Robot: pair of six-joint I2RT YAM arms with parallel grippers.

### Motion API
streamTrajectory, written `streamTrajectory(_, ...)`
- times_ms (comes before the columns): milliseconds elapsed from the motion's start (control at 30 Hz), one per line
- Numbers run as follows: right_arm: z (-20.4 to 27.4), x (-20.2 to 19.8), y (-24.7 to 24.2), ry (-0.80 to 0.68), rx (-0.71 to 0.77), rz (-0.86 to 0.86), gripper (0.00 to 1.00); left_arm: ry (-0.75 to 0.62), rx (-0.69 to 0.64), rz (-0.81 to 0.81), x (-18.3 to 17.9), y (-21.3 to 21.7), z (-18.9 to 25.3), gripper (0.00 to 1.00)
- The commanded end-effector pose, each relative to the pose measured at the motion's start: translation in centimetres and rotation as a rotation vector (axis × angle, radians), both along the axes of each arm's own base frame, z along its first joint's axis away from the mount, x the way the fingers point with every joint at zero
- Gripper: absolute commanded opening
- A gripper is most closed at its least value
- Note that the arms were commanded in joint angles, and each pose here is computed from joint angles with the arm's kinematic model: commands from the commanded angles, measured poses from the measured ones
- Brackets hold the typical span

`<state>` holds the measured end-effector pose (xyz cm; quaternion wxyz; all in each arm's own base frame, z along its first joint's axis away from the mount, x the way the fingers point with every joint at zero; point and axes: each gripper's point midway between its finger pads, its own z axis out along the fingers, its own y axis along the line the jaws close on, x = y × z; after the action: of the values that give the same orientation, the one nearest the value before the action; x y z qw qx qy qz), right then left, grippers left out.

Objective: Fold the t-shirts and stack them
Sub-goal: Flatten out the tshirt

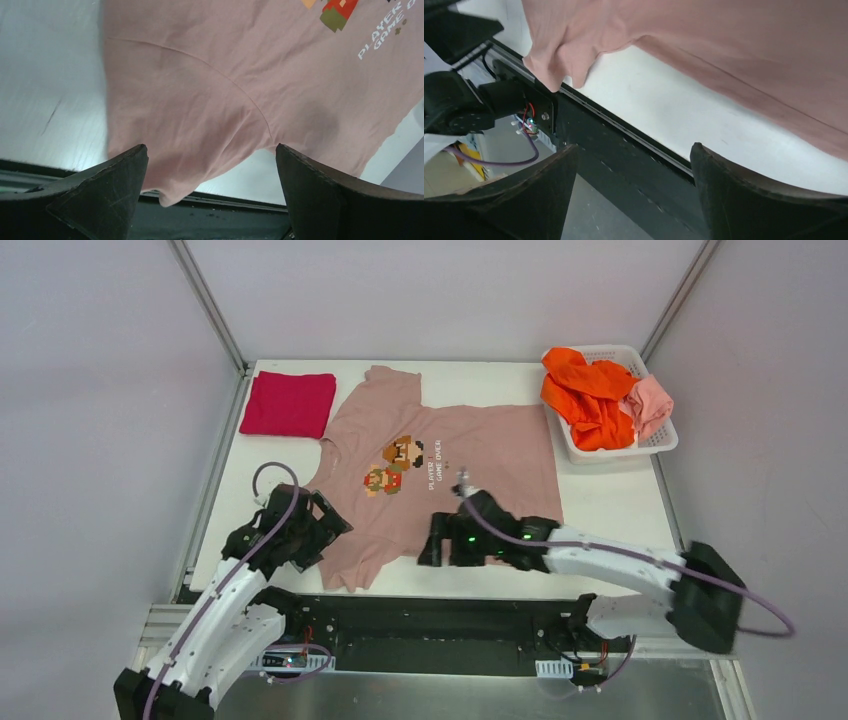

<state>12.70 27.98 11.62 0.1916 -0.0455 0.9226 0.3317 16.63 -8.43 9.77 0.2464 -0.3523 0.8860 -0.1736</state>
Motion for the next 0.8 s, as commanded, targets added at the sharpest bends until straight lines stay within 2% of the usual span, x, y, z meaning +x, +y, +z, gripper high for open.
streamTrajectory(0, 0.2, -1.0, 11.0, -0.054, 0.157, 0.148, 0.78, -0.099, -0.032, -0.087, 3.2, -1.8, -0.5, 0.99)
streamTrajectory(133, -3.0, -2.2, 15.6, -0.035, 0.096, 0.189, 0.62, -0.081, 0.006, -0.078, 3.4, -1.2, -2.6, 0.99)
streamTrajectory(200, -4.2, -2.4, 16.7, -0.002, 0.094, 0.171, 0.59, -0.092, 0.018, -0.060, 3.7, -0.9, -3.7, 0.99)
streamTrajectory(400, -7.3, -1.9, 17.3, 0.031, 0.049, 0.072, 0.45, -0.060, 0.015, -0.057, 3.4, -1.0, -5.6, 0.99)
streamTrajectory(533, -9.2, -1.6, 16.8, 0.035, -0.007, 0.020, 0.41, -0.048, 0.048, -0.032, 3.1, -0.2, -6.7, 0.99)
streamTrajectory(600, -10.0, -1.2, 16.8, 0.033, -0.023, -0.008, 0.35, -0.042, 0.051, -0.024, 3.0, 0.0, -7.2, 0.99)
streamTrajectory(667, -10.4, -1.0, 16.7, 0.040, -0.033, -0.033, 0.28, -0.031, 0.058, -0.017, 2.7, 0.2, -7.6, 0.99)
streamTrajectory(767, -10.6, -1.2, 15.7, 0.057, -0.069, -0.049, 0.01, -0.023, 0.076, -0.001, 2.4, 0.7, -8.2, 0.99)
